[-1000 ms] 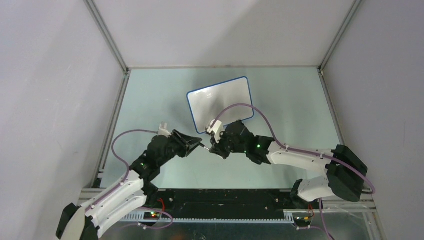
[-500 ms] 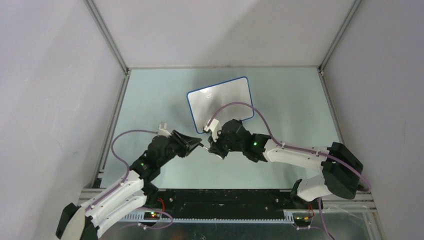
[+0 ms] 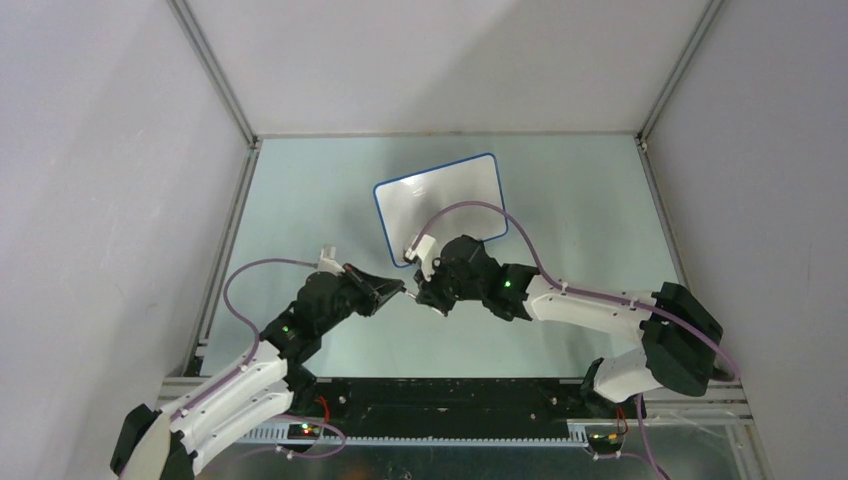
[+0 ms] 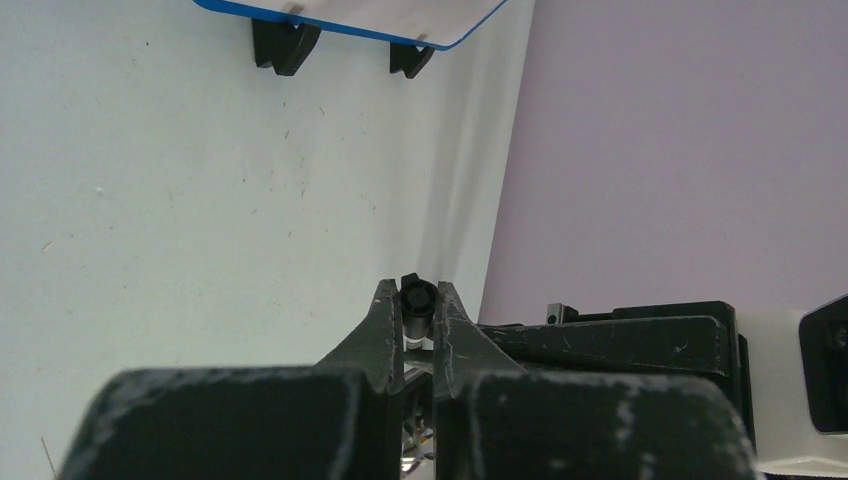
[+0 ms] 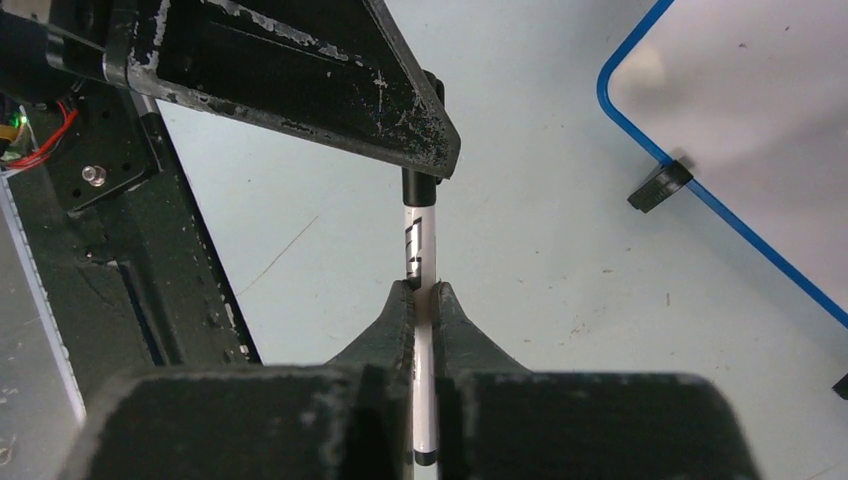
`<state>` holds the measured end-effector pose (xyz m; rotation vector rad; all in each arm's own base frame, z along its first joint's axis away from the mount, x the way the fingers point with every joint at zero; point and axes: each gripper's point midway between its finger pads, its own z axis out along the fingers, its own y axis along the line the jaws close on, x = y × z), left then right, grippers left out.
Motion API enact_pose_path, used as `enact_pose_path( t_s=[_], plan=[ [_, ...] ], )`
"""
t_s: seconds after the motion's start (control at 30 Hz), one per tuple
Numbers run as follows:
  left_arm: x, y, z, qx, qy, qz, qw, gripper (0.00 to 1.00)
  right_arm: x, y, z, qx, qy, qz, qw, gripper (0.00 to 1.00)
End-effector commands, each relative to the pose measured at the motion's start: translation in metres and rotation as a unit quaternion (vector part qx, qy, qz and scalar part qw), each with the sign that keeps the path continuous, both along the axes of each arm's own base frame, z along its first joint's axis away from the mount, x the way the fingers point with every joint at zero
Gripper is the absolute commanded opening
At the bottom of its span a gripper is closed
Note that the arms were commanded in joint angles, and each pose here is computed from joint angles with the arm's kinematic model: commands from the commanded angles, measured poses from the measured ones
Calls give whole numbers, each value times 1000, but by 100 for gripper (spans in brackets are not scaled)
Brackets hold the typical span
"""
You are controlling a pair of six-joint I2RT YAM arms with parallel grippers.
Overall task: Write a sentence on the whiteboard
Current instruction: Pass from the right arm to the left
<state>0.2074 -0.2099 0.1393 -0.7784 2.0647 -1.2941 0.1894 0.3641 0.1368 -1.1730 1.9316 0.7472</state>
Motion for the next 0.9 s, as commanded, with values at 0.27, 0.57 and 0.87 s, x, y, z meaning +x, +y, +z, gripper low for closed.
enact_pose_path(
  t_s=[0.27,0.57,0.87],
  plan=[
    [15,0,30,-17,-39,20,999,0,24,-22,59,105,9,-91,990,98],
    [32,-6,64,-153,-13,15,988,0,20,-67,116,301,12,-119,946,96],
    [34,-11,83,-220,9,18,975,0,21,-52,112,327,-9,-133,936,91]
  ],
)
